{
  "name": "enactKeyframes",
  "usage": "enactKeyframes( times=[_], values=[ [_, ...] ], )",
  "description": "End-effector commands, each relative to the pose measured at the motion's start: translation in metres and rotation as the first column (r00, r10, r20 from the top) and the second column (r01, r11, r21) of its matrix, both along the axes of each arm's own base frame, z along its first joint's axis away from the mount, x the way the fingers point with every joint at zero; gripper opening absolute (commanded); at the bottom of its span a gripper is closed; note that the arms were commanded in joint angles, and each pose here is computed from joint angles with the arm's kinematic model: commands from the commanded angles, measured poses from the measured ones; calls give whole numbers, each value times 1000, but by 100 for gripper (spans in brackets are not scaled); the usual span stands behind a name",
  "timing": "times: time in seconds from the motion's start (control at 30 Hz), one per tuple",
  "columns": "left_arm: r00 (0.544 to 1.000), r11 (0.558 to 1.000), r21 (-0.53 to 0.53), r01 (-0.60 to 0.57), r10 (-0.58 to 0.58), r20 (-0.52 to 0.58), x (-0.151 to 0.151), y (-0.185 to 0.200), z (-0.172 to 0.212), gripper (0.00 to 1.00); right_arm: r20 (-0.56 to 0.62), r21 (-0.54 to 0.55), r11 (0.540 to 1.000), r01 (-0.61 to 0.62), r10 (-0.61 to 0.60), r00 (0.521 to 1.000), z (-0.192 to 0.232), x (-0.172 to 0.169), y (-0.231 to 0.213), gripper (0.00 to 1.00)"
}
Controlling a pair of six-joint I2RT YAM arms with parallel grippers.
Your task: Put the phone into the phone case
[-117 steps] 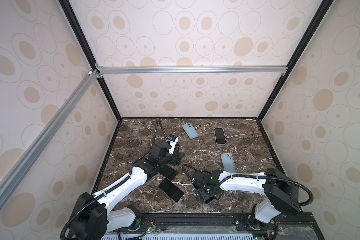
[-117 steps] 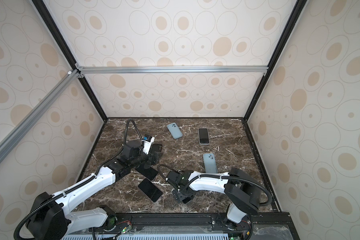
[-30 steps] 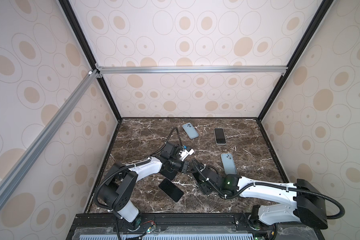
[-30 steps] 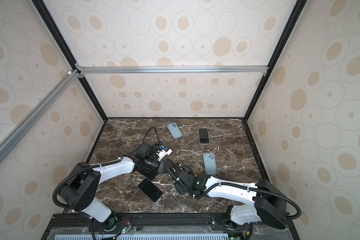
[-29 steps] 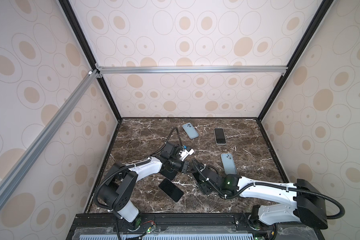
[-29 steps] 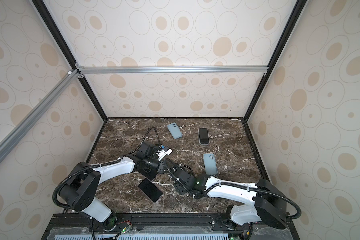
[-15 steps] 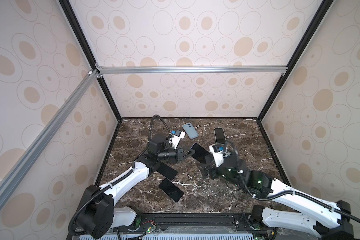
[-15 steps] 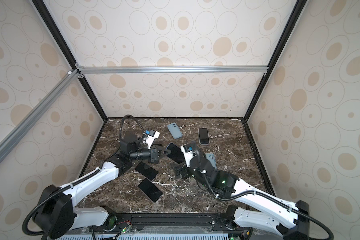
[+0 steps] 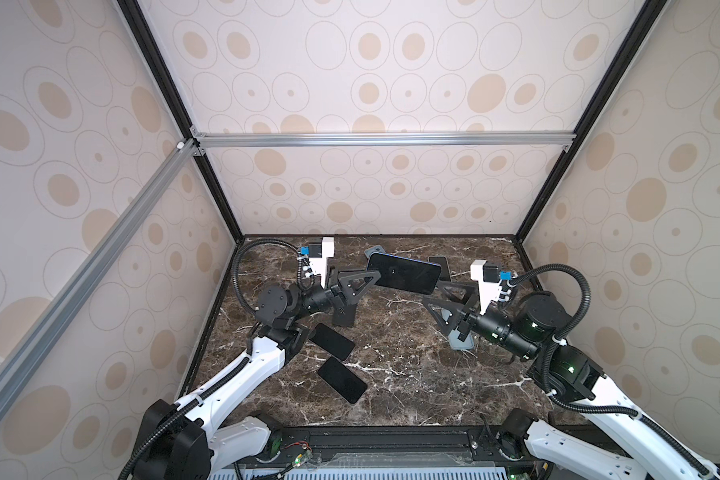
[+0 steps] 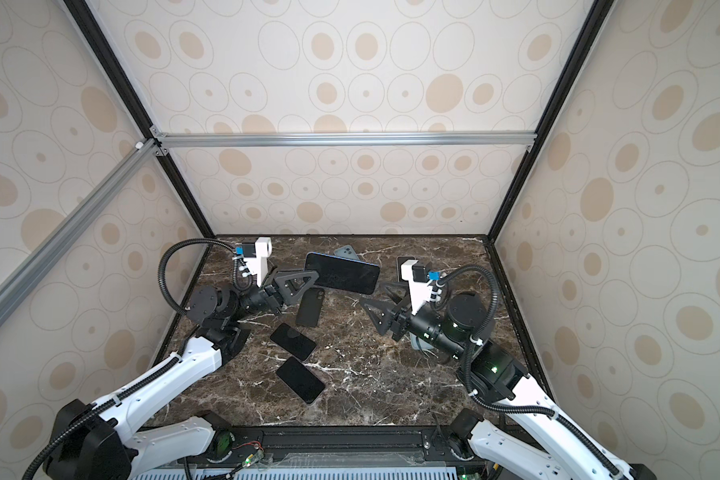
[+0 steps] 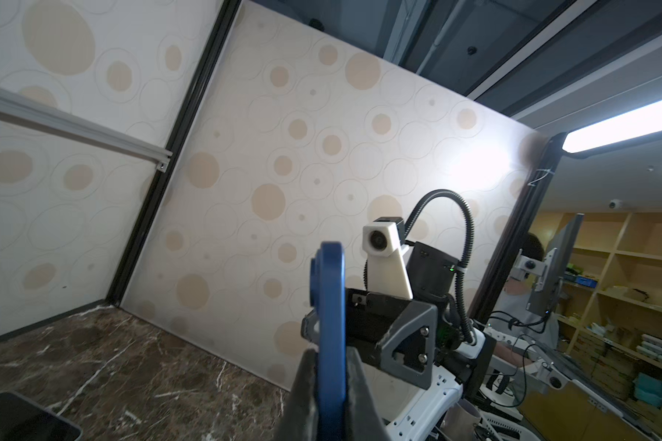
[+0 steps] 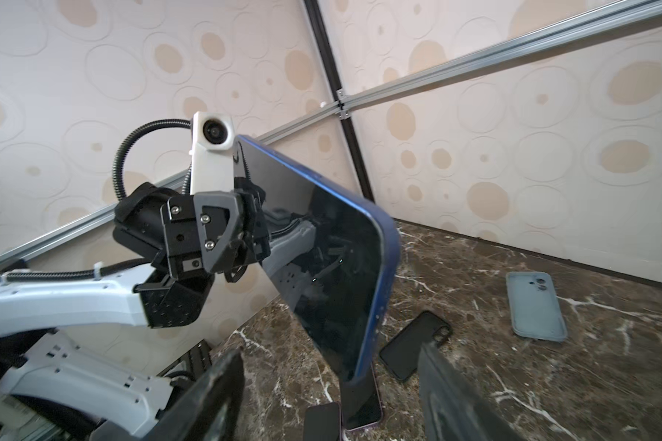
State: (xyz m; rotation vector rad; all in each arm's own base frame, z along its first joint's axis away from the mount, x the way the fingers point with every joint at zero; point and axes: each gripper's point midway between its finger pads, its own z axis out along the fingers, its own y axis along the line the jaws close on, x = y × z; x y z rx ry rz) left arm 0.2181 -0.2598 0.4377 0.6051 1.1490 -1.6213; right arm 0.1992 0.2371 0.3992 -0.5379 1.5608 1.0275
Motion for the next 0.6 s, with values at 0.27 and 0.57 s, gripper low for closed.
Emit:
enactKeyframes(
  times=[0.27, 0.57],
  values=[
    [973, 967, -163, 197, -172, 155, -53, 21, 38, 0, 159, 75, 953, -294, 279, 947, 41, -21, 42, 53],
    [982, 978, -142, 156, -137, 133, -48, 19, 29, 0, 214, 84, 929, -361, 337, 917, 57, -33, 44, 51]
  ],
)
